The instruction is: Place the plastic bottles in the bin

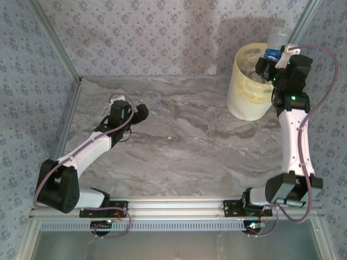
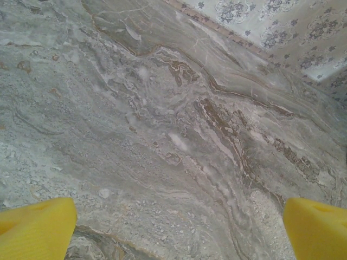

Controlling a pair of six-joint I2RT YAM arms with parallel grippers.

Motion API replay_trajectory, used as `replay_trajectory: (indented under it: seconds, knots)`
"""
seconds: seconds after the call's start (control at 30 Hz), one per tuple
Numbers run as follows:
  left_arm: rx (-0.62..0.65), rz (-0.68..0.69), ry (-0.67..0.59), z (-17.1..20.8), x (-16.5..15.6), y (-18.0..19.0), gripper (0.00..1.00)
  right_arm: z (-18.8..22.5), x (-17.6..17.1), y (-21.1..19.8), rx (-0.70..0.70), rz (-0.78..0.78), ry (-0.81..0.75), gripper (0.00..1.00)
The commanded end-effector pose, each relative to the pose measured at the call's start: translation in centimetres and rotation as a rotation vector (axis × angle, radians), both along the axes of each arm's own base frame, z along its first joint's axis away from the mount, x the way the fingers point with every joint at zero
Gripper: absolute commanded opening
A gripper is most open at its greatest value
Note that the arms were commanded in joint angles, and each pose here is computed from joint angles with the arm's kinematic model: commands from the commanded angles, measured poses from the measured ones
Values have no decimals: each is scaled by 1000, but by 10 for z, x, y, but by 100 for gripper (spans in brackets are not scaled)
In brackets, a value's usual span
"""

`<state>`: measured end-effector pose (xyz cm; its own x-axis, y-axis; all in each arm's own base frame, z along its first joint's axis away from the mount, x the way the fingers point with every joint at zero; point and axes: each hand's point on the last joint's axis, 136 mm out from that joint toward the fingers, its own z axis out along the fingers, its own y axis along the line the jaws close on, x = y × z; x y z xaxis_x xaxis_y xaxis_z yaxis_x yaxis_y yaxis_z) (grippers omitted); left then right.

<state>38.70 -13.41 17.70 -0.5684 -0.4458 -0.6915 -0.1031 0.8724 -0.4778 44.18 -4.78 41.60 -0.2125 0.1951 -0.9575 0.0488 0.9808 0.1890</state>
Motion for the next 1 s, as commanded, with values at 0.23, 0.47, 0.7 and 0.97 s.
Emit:
replay_trajectory:
  seconds: [0.23,0.47,0.7,0.97]
  knots:
    - [10,56,-40,7,-10,19,98,-55,59,-28,-51,-33,214,60]
    - [28,84,-42,5,-17,30,98,-61,49,-37,-51,-96,262,88]
    - [29,89,-42,5,-14,31,98,-36,37,-38,-45,-128,180,94]
    - [33,90,-38,4,-15,32,98,-32,42,-47,-32,-185,144,95]
